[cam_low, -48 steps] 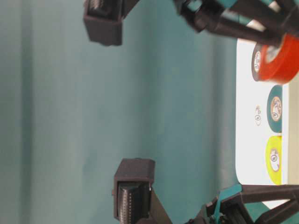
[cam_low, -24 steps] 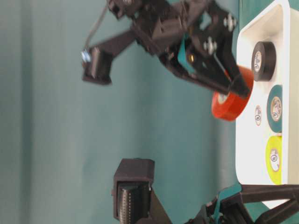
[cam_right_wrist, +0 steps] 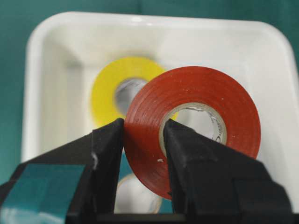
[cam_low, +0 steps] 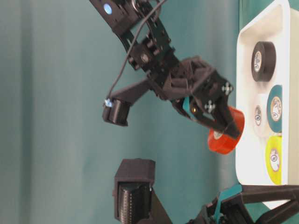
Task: Put the tape alternately from left to right into the white case.
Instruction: 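Carry orange tape with right gripper into the tray and release, then withdraw right gripper from the tray to the right side, then lower left gripper onto the blue tape roll and grasp it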
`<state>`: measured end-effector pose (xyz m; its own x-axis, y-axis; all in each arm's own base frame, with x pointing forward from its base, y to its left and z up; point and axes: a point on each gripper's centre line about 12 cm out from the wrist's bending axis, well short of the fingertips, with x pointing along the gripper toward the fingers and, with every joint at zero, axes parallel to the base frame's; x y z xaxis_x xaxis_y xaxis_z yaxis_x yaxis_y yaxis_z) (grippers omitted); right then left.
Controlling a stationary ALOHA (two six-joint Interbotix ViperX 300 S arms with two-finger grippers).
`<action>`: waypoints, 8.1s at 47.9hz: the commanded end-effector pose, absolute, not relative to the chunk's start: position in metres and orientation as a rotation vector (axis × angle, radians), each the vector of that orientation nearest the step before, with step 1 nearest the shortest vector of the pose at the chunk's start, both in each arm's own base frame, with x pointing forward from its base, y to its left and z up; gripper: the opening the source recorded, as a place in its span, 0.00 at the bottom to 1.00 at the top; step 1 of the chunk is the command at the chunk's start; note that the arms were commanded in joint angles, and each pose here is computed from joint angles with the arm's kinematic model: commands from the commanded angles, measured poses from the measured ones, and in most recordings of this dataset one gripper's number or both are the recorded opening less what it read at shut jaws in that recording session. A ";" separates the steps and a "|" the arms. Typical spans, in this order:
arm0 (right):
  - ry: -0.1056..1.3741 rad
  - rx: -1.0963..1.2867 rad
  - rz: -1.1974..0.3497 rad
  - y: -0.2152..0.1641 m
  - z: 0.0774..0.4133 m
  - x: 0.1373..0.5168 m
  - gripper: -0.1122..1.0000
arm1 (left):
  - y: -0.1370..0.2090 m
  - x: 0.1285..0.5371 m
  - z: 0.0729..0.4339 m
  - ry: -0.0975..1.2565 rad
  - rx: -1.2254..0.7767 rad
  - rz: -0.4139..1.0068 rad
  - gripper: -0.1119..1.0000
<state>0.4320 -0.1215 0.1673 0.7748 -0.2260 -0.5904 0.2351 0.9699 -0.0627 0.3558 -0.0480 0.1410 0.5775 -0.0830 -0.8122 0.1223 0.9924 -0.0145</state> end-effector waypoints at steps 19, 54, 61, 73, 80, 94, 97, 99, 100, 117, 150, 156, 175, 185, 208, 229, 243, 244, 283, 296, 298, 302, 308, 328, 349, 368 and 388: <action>0.561 0.052 -0.257 -0.157 0.169 0.447 0.34 | -0.049 0.356 0.152 0.909 0.047 -0.125 0.61; 0.508 0.044 -0.215 -0.161 0.173 0.453 0.34 | -0.049 0.356 0.151 0.903 0.043 -0.124 0.61; 0.504 0.038 -0.214 -0.161 0.175 0.454 0.34 | -0.049 0.356 0.151 0.903 0.043 -0.124 0.61; 0.517 0.041 -0.212 -0.160 0.170 0.451 0.81 | -0.049 0.356 0.151 0.903 0.043 -0.124 0.61; 0.517 0.041 -0.212 -0.160 0.170 0.451 0.78 | -0.049 0.356 0.151 0.902 0.043 -0.124 0.61; 0.518 0.044 -0.213 -0.160 0.170 0.450 0.78 | -0.049 0.357 0.152 0.899 0.043 -0.124 0.61; 0.523 0.045 -0.213 -0.160 0.168 0.449 0.78 | -0.049 0.357 0.152 0.899 0.043 -0.124 0.61; 0.529 0.045 -0.212 -0.159 0.166 0.448 0.78 | -0.049 0.357 0.152 0.899 0.043 -0.124 0.61; 0.528 0.048 -0.213 -0.159 0.166 0.448 0.78 | -0.049 0.357 0.152 0.900 0.043 -0.124 0.61; 0.532 0.042 -0.180 -0.136 0.175 0.429 0.78 | -0.049 0.357 0.152 0.899 0.043 -0.124 0.61; 0.558 0.018 -0.046 -0.066 0.179 0.384 0.78 | -0.049 0.357 0.152 0.899 0.041 -0.124 0.61; 0.575 0.017 -0.025 -0.057 0.174 0.378 0.78 | -0.049 0.358 0.153 0.896 0.041 -0.124 0.61; 0.600 0.003 0.043 -0.026 0.169 0.361 0.78 | -0.049 0.359 0.153 0.896 0.041 -0.124 0.61; 0.618 0.004 0.070 -0.014 0.164 0.349 0.78 | -0.050 0.360 0.154 0.891 0.040 -0.123 0.61; 0.636 0.017 0.075 -0.010 0.159 0.337 0.78 | -0.050 0.361 0.154 0.893 0.038 -0.122 0.61; 0.636 0.017 0.073 -0.010 0.159 0.338 0.78 | -0.059 0.366 0.158 0.882 -0.016 -0.115 0.61; 0.642 0.014 0.071 -0.010 0.158 0.337 0.78 | -0.085 0.373 0.154 0.905 -0.091 -0.123 0.61; 0.643 0.015 0.071 -0.010 0.157 0.336 0.78 | -0.087 0.372 0.153 0.910 -0.097 -0.123 0.61; 0.645 0.015 0.071 -0.010 0.157 0.336 0.78 | -0.112 0.376 0.117 1.016 -0.147 -0.112 0.61; 0.646 0.015 0.072 -0.010 0.157 0.335 0.78 | -0.108 0.377 0.107 1.027 -0.146 -0.101 0.61; 0.649 0.016 0.072 -0.010 0.156 0.335 0.78 | -0.106 0.377 0.106 1.025 -0.147 -0.099 0.61; 0.653 0.016 0.071 -0.010 0.155 0.334 0.78 | -0.103 0.377 0.105 1.024 -0.150 -0.092 0.61; 0.654 0.016 0.071 -0.010 0.154 0.335 0.78 | -0.100 0.378 0.105 1.020 -0.155 -0.084 0.61; 0.648 0.014 0.072 -0.010 0.155 0.339 0.78 | -0.100 0.378 0.107 1.013 -0.154 -0.087 0.14; 0.649 0.014 0.071 -0.010 0.155 0.339 0.78 | -0.099 0.378 0.121 0.977 -0.159 -0.094 0.08; 0.651 0.012 0.072 -0.010 0.155 0.339 0.78 | -0.097 0.369 0.169 0.875 -0.174 -0.117 0.08; 0.649 0.012 0.072 -0.010 0.155 0.339 0.78 | -0.080 0.370 0.178 0.847 -0.111 -0.117 0.08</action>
<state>0.3339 -0.0114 0.1466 0.7769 0.0674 -0.6260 -0.0583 0.9977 0.0351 0.3643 -0.0891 0.1594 0.6105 -0.1545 -0.7768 0.0592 0.9869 -0.1498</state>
